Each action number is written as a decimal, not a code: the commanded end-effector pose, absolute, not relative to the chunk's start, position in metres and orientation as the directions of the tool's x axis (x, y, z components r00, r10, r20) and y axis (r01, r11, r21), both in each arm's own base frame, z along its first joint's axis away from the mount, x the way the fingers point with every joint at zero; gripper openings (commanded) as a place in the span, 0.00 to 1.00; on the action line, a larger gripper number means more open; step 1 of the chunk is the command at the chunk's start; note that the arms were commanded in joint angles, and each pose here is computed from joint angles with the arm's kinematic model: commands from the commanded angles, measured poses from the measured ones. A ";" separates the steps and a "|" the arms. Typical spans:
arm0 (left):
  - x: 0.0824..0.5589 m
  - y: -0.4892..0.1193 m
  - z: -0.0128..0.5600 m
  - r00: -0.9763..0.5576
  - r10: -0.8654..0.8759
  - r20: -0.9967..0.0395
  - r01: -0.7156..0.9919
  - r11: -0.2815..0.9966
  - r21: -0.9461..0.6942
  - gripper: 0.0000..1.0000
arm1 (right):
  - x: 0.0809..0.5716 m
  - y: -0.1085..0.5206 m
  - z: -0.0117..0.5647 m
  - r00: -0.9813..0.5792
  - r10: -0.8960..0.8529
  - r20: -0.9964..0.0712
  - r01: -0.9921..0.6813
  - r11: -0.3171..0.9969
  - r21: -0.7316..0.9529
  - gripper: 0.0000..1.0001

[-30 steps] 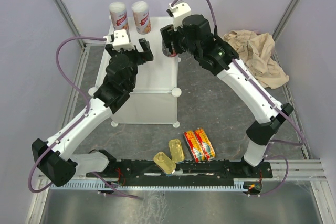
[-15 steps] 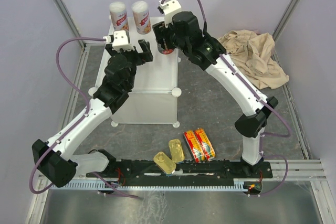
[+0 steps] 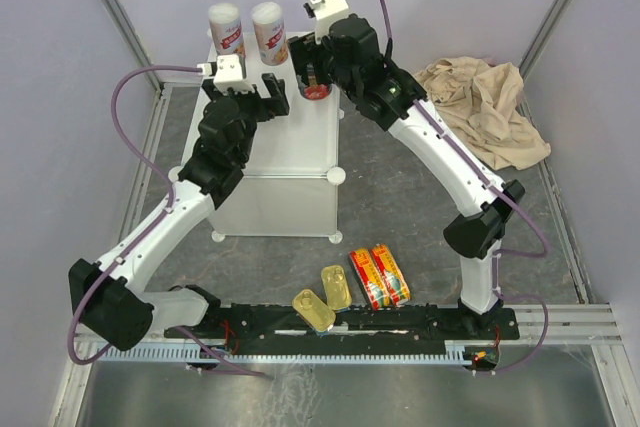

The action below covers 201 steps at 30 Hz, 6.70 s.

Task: Place and organize the canned foods onto the counter
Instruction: Place the canned food on the counter, then adjust the canned food at the counter, then pick up the canned food from the center of the board.

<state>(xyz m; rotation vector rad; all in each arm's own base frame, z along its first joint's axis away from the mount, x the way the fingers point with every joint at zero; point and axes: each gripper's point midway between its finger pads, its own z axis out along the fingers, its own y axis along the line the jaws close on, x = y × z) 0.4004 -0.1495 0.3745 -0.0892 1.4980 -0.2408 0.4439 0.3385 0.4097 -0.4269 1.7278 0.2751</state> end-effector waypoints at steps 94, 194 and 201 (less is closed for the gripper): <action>0.435 -0.246 0.396 0.157 -0.163 -0.974 0.211 0.969 -0.128 0.83 | 0.285 0.156 0.420 0.023 0.248 -0.969 -0.262 0.936 0.233 0.97; 0.523 -0.251 0.386 0.092 -0.132 -0.987 0.222 0.969 -0.109 0.99 | 0.287 0.158 0.401 -0.016 0.209 -0.978 -0.256 0.944 0.206 0.98; 0.516 -0.244 0.393 0.101 -0.138 -0.985 0.211 0.971 -0.114 1.00 | 0.286 0.160 0.400 -0.023 0.215 -0.976 -0.265 0.941 0.213 0.98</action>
